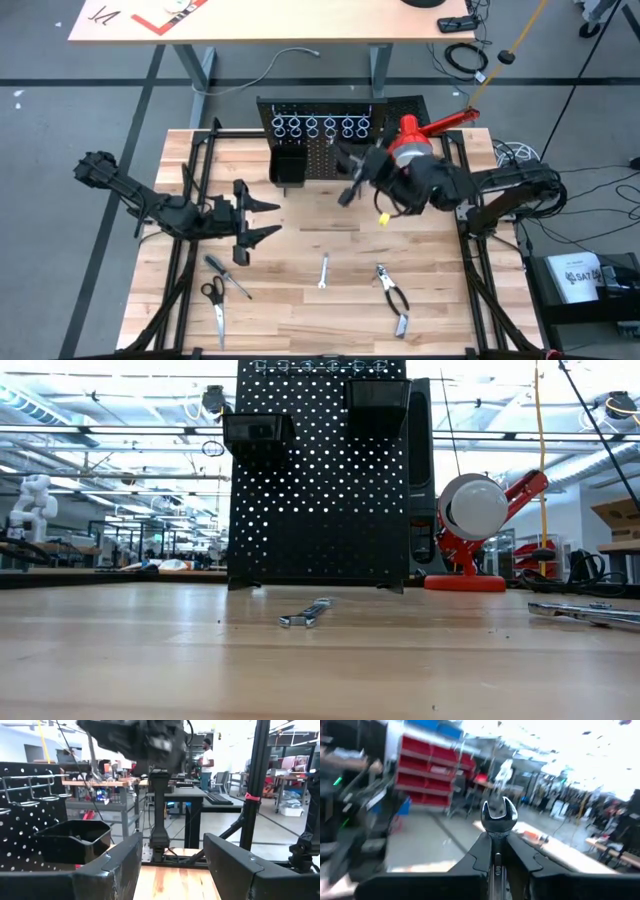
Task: Hang tools onto peg board
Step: Hang the bottom wrench on the pegboard
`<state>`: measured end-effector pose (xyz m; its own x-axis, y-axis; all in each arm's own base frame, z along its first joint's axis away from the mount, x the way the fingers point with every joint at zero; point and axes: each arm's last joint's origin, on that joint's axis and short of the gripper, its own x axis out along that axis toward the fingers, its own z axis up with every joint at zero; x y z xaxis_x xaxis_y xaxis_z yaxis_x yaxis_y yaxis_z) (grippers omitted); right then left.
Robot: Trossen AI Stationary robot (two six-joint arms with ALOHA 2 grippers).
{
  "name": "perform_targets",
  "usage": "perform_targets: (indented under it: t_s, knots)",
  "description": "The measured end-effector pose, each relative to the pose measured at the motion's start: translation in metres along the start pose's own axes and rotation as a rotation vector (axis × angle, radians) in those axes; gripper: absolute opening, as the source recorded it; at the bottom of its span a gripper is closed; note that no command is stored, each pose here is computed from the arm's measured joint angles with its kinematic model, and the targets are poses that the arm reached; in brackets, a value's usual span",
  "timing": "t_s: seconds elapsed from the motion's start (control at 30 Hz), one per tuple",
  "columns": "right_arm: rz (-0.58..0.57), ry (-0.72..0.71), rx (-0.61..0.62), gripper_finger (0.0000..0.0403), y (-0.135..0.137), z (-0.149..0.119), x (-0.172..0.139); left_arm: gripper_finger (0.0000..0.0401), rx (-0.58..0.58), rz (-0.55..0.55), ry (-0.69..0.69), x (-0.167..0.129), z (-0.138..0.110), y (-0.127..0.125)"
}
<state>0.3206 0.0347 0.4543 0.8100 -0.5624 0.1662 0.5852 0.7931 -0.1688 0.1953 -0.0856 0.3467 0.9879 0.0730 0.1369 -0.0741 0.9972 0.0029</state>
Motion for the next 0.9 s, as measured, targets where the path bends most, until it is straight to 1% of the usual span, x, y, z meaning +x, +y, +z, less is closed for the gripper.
perform_targets:
  t_s: [0.1,0.37,0.53,0.63,0.83,0.9]
  knots:
    - [-0.052,-0.050,0.016,0.0025,-0.011,0.004,0.007,0.0218,0.000,0.001,0.000,0.000,0.000,0.000]
    - [-0.168,-0.083,0.088,0.0025,-0.040,0.000,0.028,0.0218,-0.002,-0.001,0.001,-0.002,0.001,0.001]
    - [-0.203,-0.073,0.072,0.0025,-0.049,-0.004,0.035,0.0218,-0.005,-0.010,-0.002,-0.004,0.002,-0.001]
    - [-0.235,-0.065,0.090,0.0025,-0.053,-0.005,0.037,0.0218,-0.002,-0.011,0.006,-0.006,0.003,-0.001]
    - [-0.319,-0.028,0.119,0.0025,-0.058,-0.009,0.039,0.0218,0.005,0.023,0.022,-0.011,0.004,0.000]
    - [-0.328,-0.025,0.118,0.0025,-0.059,-0.010,0.039,0.0218,0.006,0.023,0.025,-0.012,0.004,0.000]
